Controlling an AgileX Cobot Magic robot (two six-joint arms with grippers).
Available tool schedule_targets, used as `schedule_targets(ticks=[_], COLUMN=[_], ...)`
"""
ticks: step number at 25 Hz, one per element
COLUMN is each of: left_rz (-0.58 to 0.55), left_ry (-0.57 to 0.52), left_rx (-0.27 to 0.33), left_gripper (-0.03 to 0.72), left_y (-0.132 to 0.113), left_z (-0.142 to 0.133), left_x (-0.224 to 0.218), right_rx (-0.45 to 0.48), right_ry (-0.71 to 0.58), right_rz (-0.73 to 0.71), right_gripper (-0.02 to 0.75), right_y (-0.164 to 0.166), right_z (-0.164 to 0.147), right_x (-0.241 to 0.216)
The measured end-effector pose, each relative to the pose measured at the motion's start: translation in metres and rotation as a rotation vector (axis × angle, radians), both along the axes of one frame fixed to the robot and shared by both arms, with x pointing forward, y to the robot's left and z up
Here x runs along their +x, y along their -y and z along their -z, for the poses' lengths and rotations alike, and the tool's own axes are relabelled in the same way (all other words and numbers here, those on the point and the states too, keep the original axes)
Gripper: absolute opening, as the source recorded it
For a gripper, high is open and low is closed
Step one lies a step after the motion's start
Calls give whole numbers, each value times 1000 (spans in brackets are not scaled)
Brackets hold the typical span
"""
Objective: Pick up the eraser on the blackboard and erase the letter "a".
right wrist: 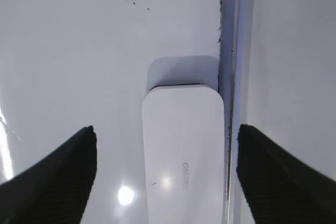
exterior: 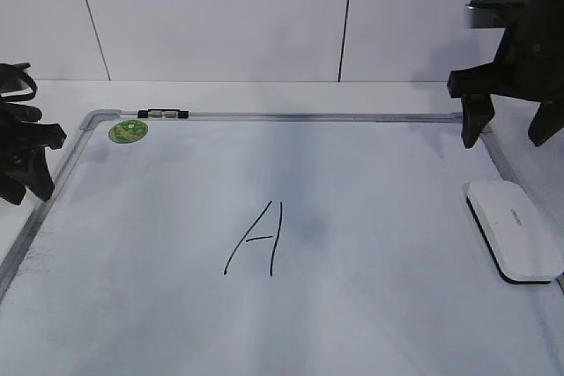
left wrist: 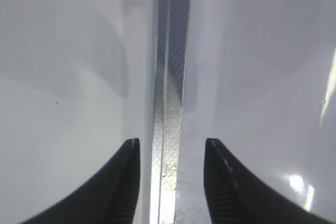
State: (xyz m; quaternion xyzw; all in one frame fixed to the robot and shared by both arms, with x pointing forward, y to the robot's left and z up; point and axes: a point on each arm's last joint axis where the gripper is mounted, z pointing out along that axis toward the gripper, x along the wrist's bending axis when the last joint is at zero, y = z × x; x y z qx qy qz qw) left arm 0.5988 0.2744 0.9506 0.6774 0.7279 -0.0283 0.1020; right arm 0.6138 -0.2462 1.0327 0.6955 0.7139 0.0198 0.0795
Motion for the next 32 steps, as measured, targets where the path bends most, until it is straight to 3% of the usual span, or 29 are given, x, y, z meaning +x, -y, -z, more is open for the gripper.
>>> schedule_targets(ticks=[5,8,15,23,32], left_rz=[10,15,27,45,55], left_ry=[-4,40,219,408,557], left_rx=[-3,-5,-9,-16,-34], left_gripper=[322,339,362,382,382], left_y=[0,0,-1,-2,1], left_z=[-12,-35,-111,-186,-237], left_x=[-2,-8,-42,-103,-180], right_rx=[10,22,64,151,221], right_ry=[21,66,243,460,536], right_rz=[2,2,3,0,-12], right_gripper=[634,633,631,604,596], right_y=[0,1,6,13,22], right_z=[-9,-26,-91,-164,-170], right_x=[-3,-11,-47,-120,-207])
